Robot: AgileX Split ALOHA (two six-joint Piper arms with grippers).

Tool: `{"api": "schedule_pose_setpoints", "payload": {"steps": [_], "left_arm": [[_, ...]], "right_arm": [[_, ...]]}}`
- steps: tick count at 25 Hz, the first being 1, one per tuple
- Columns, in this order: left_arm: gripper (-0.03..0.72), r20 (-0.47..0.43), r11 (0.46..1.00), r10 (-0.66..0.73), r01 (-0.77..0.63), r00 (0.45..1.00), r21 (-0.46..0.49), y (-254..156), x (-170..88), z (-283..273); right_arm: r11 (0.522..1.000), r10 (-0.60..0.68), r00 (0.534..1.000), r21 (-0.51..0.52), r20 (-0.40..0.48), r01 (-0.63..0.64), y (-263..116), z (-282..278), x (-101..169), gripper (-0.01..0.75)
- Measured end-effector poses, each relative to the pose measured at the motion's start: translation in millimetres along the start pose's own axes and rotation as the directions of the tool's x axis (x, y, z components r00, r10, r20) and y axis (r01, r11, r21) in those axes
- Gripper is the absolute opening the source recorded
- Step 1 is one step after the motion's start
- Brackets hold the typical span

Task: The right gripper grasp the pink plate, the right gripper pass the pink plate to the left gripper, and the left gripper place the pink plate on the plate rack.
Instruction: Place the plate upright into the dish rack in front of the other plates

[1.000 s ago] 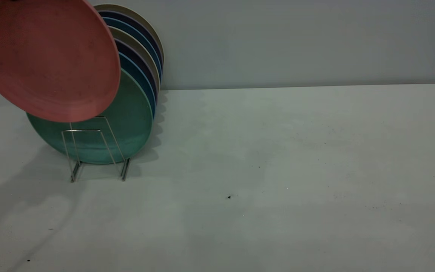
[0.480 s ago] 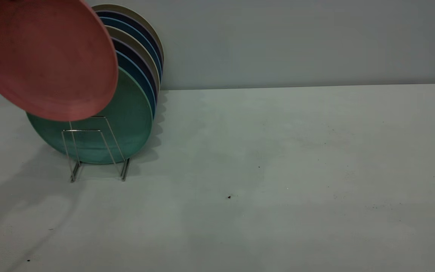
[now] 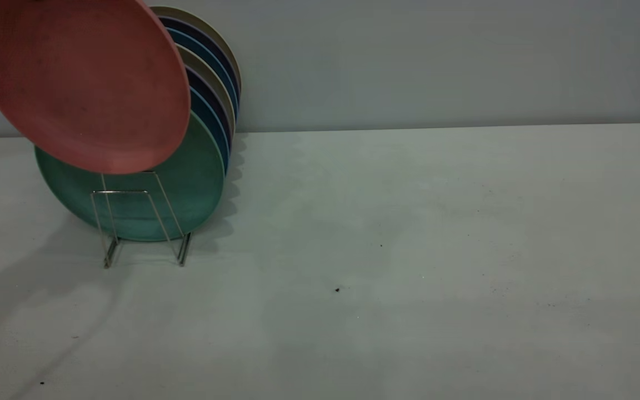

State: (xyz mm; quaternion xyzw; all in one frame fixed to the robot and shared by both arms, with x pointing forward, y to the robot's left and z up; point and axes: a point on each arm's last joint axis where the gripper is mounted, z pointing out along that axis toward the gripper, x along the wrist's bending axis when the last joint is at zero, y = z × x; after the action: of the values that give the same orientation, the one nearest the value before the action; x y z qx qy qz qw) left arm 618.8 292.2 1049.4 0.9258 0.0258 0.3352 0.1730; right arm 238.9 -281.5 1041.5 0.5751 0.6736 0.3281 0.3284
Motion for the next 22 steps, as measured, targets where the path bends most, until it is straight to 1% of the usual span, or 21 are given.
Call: {"api": "schedule_pose_setpoints", "payload": {"steps": [8, 22], "left_arm": [[0.049, 0.034, 1.0, 0.008, -0.008, 0.999, 0.004, -5, -4, 13], [0.053, 0.044, 1.0, 0.008, -0.008, 0.999, 0.007, -8, -6, 18]], "right_arm": [[1.0, 0.0, 1.0, 0.0, 0.001, 0.0, 0, 0, 0, 0.345], [1.0, 0.002, 1.0, 0.0, 0.002, -0.002, 0, 0, 0, 0.345]]}}
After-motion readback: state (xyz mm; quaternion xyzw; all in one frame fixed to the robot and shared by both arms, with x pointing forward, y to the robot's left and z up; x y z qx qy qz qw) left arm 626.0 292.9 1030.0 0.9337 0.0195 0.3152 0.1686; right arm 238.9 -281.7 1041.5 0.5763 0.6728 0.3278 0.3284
